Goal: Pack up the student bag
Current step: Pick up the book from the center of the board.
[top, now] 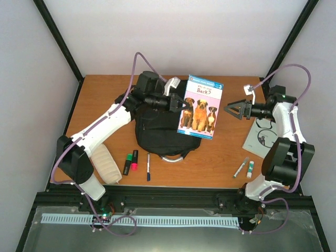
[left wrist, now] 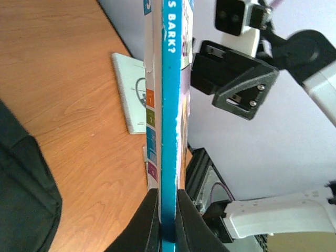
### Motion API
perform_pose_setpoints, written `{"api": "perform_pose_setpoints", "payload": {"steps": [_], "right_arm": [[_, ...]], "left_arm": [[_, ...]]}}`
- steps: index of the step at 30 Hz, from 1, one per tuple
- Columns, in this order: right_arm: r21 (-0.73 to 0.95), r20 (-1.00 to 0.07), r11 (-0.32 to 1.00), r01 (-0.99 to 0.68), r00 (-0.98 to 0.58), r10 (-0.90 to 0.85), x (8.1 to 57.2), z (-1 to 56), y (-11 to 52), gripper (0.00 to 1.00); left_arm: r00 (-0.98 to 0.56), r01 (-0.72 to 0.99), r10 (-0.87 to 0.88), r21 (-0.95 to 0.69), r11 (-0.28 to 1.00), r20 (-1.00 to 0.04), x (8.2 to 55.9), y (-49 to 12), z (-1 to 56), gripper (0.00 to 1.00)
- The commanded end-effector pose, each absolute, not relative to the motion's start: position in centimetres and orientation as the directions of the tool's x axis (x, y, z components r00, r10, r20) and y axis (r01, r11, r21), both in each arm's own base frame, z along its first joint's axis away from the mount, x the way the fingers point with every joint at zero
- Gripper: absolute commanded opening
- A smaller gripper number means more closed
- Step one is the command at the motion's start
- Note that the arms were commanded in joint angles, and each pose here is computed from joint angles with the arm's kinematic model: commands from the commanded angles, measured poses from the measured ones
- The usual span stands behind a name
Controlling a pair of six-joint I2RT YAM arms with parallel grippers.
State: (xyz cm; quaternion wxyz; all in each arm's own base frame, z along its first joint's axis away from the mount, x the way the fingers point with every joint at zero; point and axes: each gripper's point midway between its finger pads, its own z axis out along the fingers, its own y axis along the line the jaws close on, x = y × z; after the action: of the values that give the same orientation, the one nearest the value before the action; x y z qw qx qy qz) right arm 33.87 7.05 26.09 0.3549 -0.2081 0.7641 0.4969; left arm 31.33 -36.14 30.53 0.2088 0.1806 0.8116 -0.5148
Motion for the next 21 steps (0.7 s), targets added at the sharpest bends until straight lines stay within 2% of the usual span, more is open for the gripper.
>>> {"api": "perform_pose_setpoints", "payload": {"steps": [1,12,17,21], "right_arm": [[0.647,-0.758,0.234,-0.725,-0.644,0.101,33.0,30.0,9.6,1.0],[0.685,-0.727,0.061,-0.726,-0.677,0.116,32.3,31.4,13.5,1.0],[0.68,-0.726,0.022,-0.733,-0.67,0.152,31.6,32.5,13.9,0.98],[0.713,-0.691,-0.006,-0.702,-0.704,0.164,31.3,32.6,13.8,0.9]], "left_arm": [[-0.779,0.62,0.084,-0.742,0.256,-0.622,29.7,-36.5,35.0,0.01],[-0.753,0.656,0.07,-0.739,0.151,-0.654,28.5,-36.6,36.5,0.01],[-0.763,0.636,0.032,-0.742,0.212,-0.645,30.3,-36.2,35.5,0.01],[-0.771,0.603,-0.018,-0.739,0.299,-0.636,32.4,-35.4,33.9,0.01]]}}
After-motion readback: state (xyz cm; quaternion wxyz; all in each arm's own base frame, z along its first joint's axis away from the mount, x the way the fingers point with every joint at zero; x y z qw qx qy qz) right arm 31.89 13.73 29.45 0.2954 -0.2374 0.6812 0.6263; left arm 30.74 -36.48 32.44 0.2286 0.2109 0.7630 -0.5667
